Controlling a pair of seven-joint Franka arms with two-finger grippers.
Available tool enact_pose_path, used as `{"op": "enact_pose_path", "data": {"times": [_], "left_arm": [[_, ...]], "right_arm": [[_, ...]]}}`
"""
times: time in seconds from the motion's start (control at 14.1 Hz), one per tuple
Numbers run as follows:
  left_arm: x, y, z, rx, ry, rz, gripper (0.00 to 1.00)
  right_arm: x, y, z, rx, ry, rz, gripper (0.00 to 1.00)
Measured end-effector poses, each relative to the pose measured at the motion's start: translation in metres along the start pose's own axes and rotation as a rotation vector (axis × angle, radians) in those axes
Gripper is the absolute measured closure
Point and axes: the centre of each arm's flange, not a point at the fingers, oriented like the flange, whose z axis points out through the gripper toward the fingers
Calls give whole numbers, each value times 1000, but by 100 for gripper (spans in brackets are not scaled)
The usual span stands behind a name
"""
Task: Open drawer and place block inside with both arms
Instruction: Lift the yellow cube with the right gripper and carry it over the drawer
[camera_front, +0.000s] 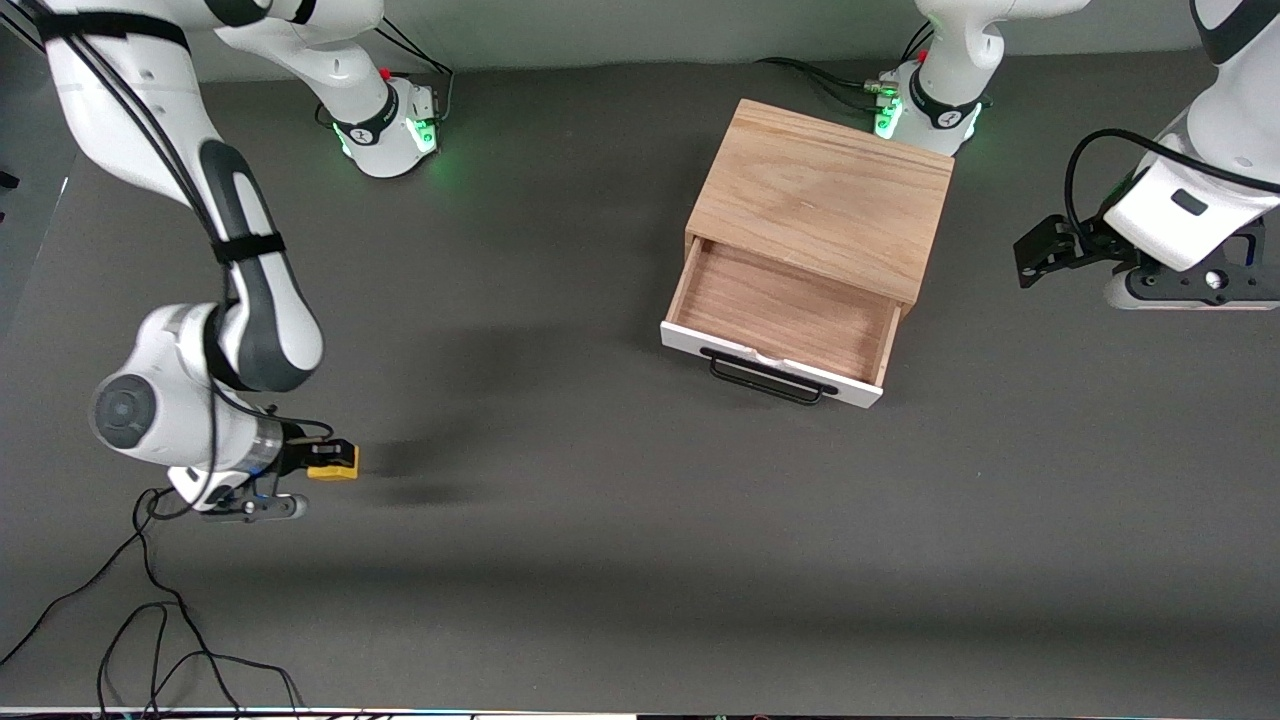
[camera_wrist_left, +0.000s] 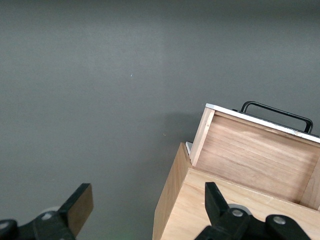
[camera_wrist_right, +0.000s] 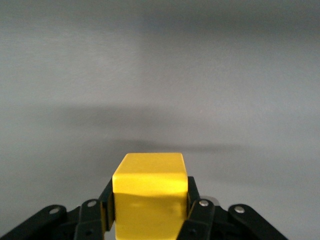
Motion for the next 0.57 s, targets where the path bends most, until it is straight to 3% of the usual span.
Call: {"op": "enact_pose_path", "data": {"times": [0.28,0.57], "left_arm": [[-1,-6,2,3,-19,-10,0],[-1,-11,2,2,-20,-18,0]], "right_arm": [[-9,-42,-97,22,-40,98,45],[-29,-162,-168,33,-20,212,45]]}}
